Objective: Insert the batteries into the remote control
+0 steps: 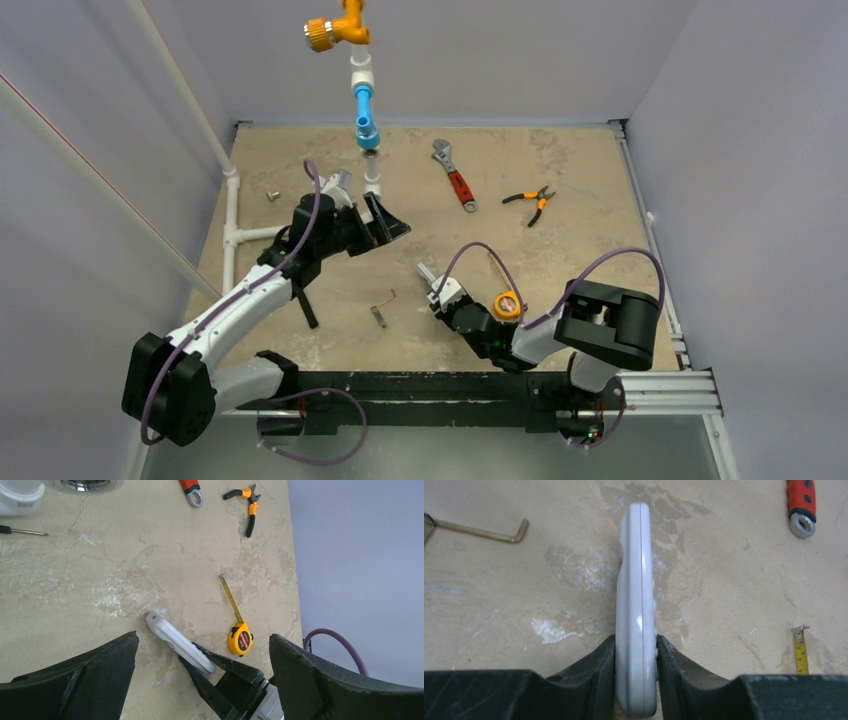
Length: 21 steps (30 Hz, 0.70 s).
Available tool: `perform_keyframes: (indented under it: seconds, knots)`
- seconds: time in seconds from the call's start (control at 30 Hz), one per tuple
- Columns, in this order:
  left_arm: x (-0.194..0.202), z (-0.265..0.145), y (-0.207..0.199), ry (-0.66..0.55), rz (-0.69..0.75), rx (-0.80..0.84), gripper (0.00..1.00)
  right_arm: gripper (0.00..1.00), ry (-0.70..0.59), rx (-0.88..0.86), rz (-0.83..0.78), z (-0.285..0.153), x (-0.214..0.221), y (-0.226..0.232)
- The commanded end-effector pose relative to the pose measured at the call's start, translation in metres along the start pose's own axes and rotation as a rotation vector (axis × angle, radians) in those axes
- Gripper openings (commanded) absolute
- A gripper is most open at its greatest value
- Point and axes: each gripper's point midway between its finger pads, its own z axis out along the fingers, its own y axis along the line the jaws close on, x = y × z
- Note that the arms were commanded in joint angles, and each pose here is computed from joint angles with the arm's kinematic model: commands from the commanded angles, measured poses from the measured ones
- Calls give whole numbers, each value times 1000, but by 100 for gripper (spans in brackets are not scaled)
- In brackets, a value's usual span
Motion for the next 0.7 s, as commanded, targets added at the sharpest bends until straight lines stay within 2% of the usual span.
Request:
perform_keyframes:
  seconds: [0.0, 0.27, 0.47, 0.67]
  knots:
    - [-16, -1, -18, -31, 40, 53, 100, 33, 49, 20, -35, -2, 18, -3]
    - [-15, -1, -17, -26, 39, 55, 100, 48, 59, -6, -42, -3, 18, 2]
    - [-15, -1, -19, -25, 40, 58, 100, 71, 38, -51, -22, -4, 10, 9]
    - [-15, -2, -19, -23, 36, 56, 100, 84, 2, -102, 8, -4, -2, 19]
